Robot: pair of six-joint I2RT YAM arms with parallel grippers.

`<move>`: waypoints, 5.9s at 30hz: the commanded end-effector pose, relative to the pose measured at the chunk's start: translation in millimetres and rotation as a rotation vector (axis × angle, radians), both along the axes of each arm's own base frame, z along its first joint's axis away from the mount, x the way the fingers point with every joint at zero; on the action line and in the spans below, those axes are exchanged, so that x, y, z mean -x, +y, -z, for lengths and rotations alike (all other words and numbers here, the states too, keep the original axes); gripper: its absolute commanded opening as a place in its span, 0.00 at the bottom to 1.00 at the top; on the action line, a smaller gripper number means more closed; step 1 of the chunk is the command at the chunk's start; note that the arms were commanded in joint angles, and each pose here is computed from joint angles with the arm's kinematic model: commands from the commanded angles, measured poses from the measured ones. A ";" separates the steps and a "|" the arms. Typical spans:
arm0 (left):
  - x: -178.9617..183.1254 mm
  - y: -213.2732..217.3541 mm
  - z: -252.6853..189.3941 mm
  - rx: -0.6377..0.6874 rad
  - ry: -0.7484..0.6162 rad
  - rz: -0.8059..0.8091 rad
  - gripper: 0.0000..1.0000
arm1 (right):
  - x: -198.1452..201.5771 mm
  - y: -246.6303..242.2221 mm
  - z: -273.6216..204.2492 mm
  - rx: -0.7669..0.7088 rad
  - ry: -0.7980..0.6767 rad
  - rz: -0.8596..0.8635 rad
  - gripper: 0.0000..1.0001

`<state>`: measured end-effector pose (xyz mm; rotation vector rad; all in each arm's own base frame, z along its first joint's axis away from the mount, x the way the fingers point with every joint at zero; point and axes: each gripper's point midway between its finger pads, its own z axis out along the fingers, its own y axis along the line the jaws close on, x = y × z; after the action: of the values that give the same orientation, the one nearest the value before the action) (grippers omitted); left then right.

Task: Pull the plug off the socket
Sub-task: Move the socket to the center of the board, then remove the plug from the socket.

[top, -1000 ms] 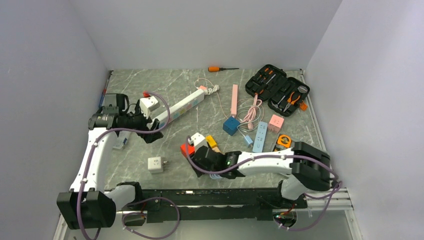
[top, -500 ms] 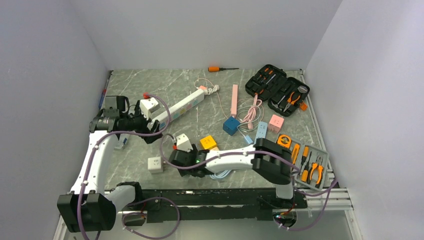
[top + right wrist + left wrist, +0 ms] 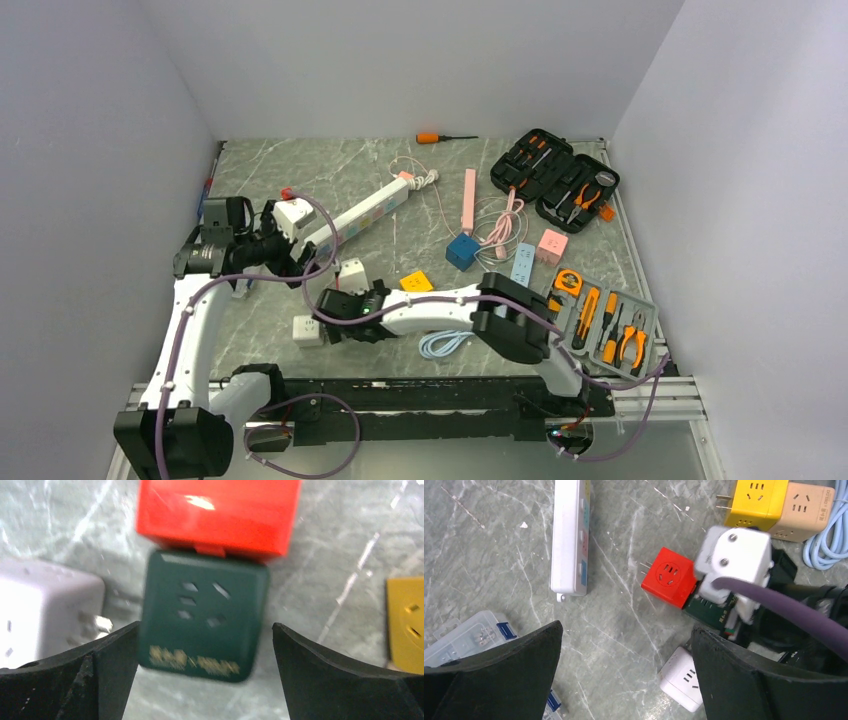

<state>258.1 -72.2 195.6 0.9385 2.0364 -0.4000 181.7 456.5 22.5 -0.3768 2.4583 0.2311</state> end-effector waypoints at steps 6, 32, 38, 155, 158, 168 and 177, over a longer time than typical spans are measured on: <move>1.6 0.6 -5.5 0.001 -0.016 -0.007 0.99 | -3.3 -6.8 -130.2 -0.287 -0.207 -0.405 1.00; -9.7 42.0 -29.9 0.094 -0.035 -0.144 0.99 | -102.1 35.9 -79.2 -0.134 -0.160 -0.669 1.00; -7.6 42.3 -26.8 0.093 -0.029 -0.140 0.99 | -119.2 34.7 -48.3 -0.059 -0.133 -0.575 0.93; 24.4 24.9 -5.1 0.101 0.032 -0.007 0.99 | 41.5 -37.0 -7.7 -0.104 -0.105 -0.824 0.89; 24.8 25.0 -5.3 0.099 0.029 -0.008 0.99 | 38.8 -39.7 0.1 -0.072 -0.115 -0.802 0.82; 37.4 18.9 -3.3 0.081 -0.008 0.052 0.99 | 35.5 -59.6 -25.3 -0.052 -0.114 -0.729 0.10; 67.1 10.0 10.6 -0.046 -0.170 0.212 0.99 | 57.7 -78.4 -94.2 -0.168 -0.005 -0.613 0.00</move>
<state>206.6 -50.9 183.9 1.0298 1.9544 -0.4145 131.3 371.6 56.8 -1.1952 2.2134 0.5490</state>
